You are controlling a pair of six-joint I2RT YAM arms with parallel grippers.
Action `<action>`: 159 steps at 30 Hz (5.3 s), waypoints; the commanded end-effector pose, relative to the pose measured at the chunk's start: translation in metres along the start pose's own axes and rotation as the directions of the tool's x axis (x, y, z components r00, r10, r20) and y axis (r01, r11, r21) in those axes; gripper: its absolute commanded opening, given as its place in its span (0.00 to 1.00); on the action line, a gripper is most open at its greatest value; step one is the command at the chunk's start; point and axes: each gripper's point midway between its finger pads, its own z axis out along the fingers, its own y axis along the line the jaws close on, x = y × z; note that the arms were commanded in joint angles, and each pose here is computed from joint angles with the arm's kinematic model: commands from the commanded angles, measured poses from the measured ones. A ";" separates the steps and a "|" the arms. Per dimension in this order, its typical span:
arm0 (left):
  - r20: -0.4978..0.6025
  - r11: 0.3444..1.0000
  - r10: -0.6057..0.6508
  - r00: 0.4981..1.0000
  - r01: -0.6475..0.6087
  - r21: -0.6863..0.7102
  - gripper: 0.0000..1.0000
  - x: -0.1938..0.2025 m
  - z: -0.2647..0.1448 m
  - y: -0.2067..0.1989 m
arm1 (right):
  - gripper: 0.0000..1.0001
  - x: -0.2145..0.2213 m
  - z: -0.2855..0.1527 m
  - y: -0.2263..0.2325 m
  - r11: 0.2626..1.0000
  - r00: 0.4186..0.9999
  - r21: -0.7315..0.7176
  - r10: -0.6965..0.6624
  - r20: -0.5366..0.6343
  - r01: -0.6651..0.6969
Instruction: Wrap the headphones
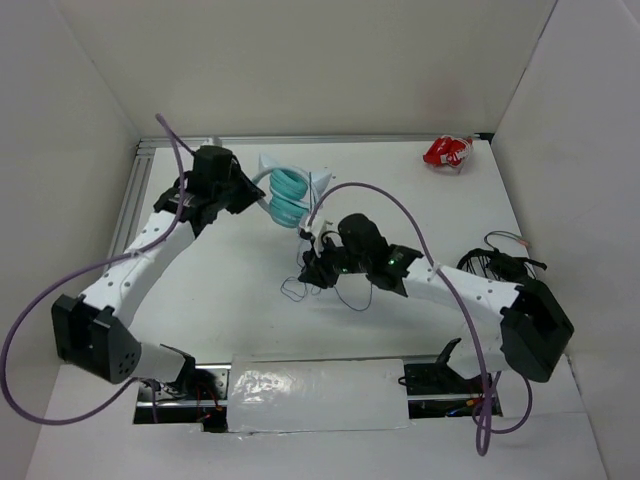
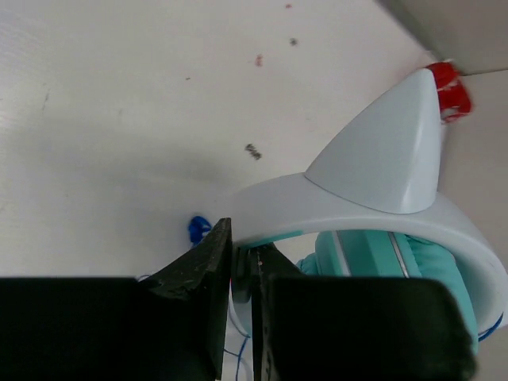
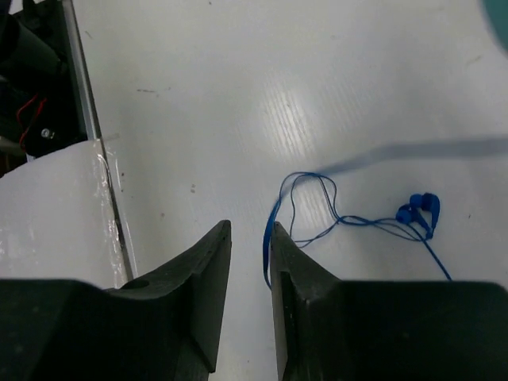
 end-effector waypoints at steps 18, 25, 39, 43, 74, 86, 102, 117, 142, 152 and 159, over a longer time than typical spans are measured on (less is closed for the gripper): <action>0.150 0.768 0.057 0.987 -0.139 0.625 0.00 -0.018 -0.158 -0.101 | 0.32 -0.050 0.016 -0.041 0.990 0.846 0.143 -0.072 0.528 -0.005; 0.149 0.498 0.335 0.931 -0.308 0.811 0.00 0.015 -0.188 -0.120 | 0.00 -0.062 -0.015 -0.089 0.994 0.812 0.055 0.044 0.582 -0.093; 0.114 0.605 0.553 0.825 -0.492 0.626 0.00 0.043 -0.085 -0.048 | 0.00 -0.076 -0.090 -0.172 0.897 0.900 0.254 0.267 0.343 -0.363; 0.121 0.598 0.609 0.784 -0.554 0.579 0.00 0.052 -0.067 -0.032 | 0.00 -0.096 -0.105 -0.160 0.908 0.918 0.253 0.252 0.307 -0.334; -0.010 0.933 0.297 0.955 -0.292 -0.212 0.00 0.015 0.016 0.042 | 0.08 -0.110 -0.033 -0.020 0.937 0.959 -0.205 0.274 -0.068 -0.282; 0.205 0.995 0.103 0.973 -0.100 -0.024 0.00 -0.019 -0.030 0.002 | 0.32 -0.091 0.007 0.003 0.994 0.998 -0.093 0.063 0.027 -0.060; 0.294 0.932 0.010 0.956 -0.115 0.343 0.00 -0.046 -0.100 -0.069 | 0.49 -0.075 0.028 0.003 0.995 0.881 0.041 -0.103 0.463 0.096; 0.323 0.802 0.020 0.946 -0.208 0.560 0.00 -0.048 -0.171 -0.102 | 0.48 -0.034 0.044 -0.032 0.997 0.879 -0.068 0.075 0.471 -0.048; 0.234 0.463 0.365 0.901 -0.394 0.794 0.00 -0.002 -0.193 -0.122 | 0.00 0.002 -0.008 -0.121 0.933 0.867 -0.176 0.358 0.346 -0.314; 0.158 0.481 0.543 0.824 -0.460 0.747 0.00 0.040 -0.126 -0.068 | 0.00 -0.037 -0.075 -0.189 0.874 0.857 0.070 0.452 0.247 -0.481; -0.006 0.731 0.515 0.857 -0.436 0.525 0.00 0.059 -0.052 -0.007 | 0.00 -0.098 -0.109 -0.186 0.891 0.886 0.132 0.395 0.245 -0.434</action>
